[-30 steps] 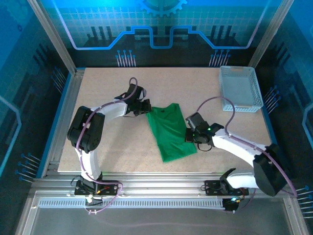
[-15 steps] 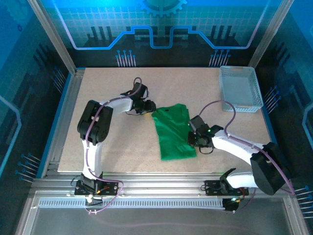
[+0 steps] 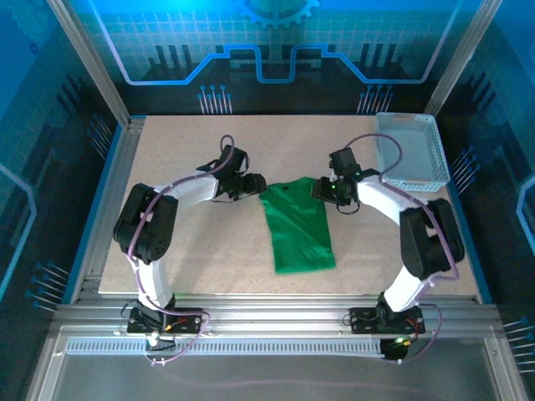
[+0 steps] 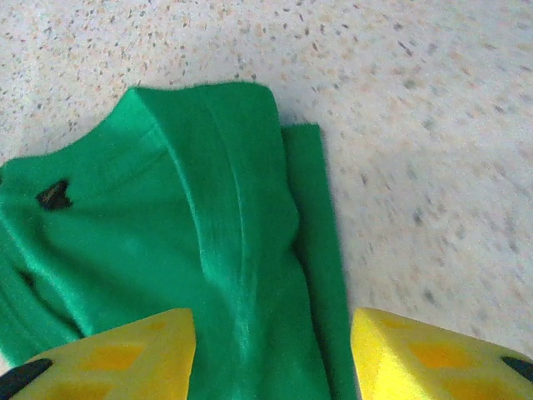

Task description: Fold the inside-out t-shirt

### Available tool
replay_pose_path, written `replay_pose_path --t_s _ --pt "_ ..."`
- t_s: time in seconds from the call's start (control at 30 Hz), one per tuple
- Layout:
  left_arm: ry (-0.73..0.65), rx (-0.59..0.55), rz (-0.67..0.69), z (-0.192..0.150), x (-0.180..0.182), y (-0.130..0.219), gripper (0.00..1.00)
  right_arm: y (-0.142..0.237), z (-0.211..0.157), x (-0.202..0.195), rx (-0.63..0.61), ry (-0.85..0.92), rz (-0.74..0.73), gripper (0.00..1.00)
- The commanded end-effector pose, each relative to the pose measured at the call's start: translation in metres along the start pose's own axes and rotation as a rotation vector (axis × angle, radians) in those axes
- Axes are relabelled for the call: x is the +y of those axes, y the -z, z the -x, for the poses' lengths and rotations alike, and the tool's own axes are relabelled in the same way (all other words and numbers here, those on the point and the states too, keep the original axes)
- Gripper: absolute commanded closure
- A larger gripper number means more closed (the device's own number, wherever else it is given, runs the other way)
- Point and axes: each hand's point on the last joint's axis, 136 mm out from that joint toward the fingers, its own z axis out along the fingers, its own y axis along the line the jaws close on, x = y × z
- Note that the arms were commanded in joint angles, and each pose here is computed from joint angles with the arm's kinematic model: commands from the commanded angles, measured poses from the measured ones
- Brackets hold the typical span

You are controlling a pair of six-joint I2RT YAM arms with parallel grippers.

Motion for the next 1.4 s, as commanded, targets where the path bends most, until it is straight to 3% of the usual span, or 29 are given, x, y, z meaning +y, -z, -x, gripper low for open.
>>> replay_pose_path --t_s 0.0,0.5,0.53,0.7,0.83,1.1,1.37 --pt "0.013 0.019 -0.044 -0.014 -0.015 -0.003 0.43 -0.015 0.013 0.009 0.024 0.039 0.034 0.47" --pt "0.036 0.036 -0.016 -0.031 -0.005 -0.015 0.42 -0.055 0.007 -0.017 0.117 0.008 -0.084 0.46" --pt "0.032 0.036 -0.010 -0.031 -0.005 -0.015 0.43 -0.057 0.007 -0.017 0.119 0.005 -0.084 0.47" --pt "-0.002 0.040 0.027 -0.036 -0.007 -0.016 0.44 -0.057 0.008 -0.021 0.118 -0.007 -0.094 0.73" --pt "-0.012 0.046 0.045 -0.041 -0.008 -0.018 0.45 -0.057 0.007 -0.026 0.116 -0.018 -0.102 0.86" --pt "-0.019 0.069 0.032 -0.043 -0.019 -0.032 0.47 -0.058 0.003 -0.025 0.112 -0.033 -0.083 0.97" --pt "-0.021 0.105 0.058 -0.041 -0.020 -0.060 0.53 -0.061 -0.003 -0.016 0.117 -0.021 -0.056 1.00"
